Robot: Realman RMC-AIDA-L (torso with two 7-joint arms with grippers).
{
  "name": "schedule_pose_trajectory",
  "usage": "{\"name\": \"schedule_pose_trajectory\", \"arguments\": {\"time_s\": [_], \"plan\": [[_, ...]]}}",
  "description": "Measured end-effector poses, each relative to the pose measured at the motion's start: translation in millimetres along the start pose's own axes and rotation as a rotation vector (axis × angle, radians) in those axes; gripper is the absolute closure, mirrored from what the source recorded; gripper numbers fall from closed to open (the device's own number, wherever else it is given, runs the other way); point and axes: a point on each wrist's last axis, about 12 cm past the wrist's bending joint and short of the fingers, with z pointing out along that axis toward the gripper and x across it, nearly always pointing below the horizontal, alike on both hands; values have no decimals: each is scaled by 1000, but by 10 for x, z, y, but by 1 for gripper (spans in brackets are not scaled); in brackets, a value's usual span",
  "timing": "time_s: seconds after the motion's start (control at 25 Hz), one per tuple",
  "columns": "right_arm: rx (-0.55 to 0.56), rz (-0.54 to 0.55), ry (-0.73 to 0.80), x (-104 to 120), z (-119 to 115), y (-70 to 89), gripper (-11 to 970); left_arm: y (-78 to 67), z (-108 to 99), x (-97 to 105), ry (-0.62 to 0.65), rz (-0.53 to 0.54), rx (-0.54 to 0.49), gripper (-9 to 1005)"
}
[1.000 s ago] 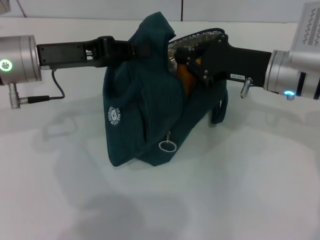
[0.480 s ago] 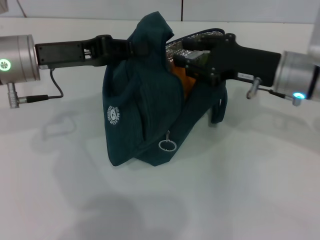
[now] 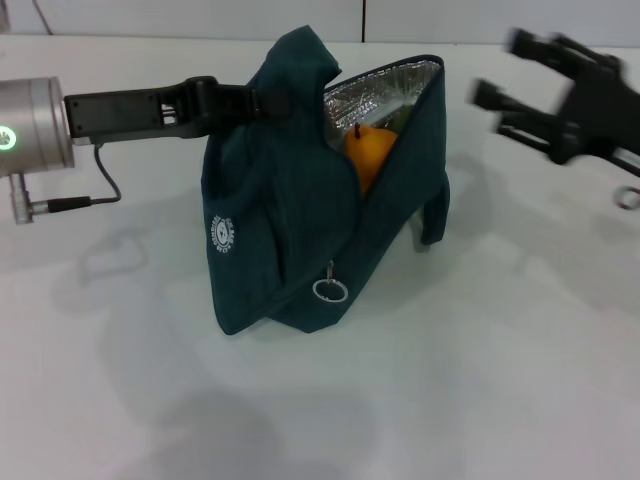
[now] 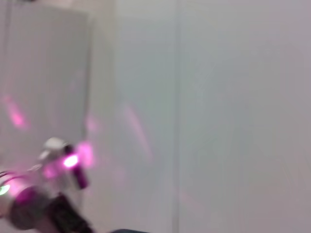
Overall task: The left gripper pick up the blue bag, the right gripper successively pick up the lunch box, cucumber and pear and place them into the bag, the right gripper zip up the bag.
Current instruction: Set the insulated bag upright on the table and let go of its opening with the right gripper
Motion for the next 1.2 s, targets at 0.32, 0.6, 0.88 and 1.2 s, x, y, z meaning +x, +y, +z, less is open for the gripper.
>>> {"name": "schedule_pose_trajectory", "arguments": {"time_s": [0.32,0.6,0.88,1.2], "plan": [[218,65,97,355,-443,-78,246,45,-76,44,-18,-17,-21,954],[236,49,252,498,-132,-166,253,53,-81,50,-15,-16,-25,955],[152,23,362,542,317,-147,255,56,-87,49,-12,-8,-28,954],[85,-72,486,554,691,-134,258,68,-116,83,-10,-12,-32,954]]}}
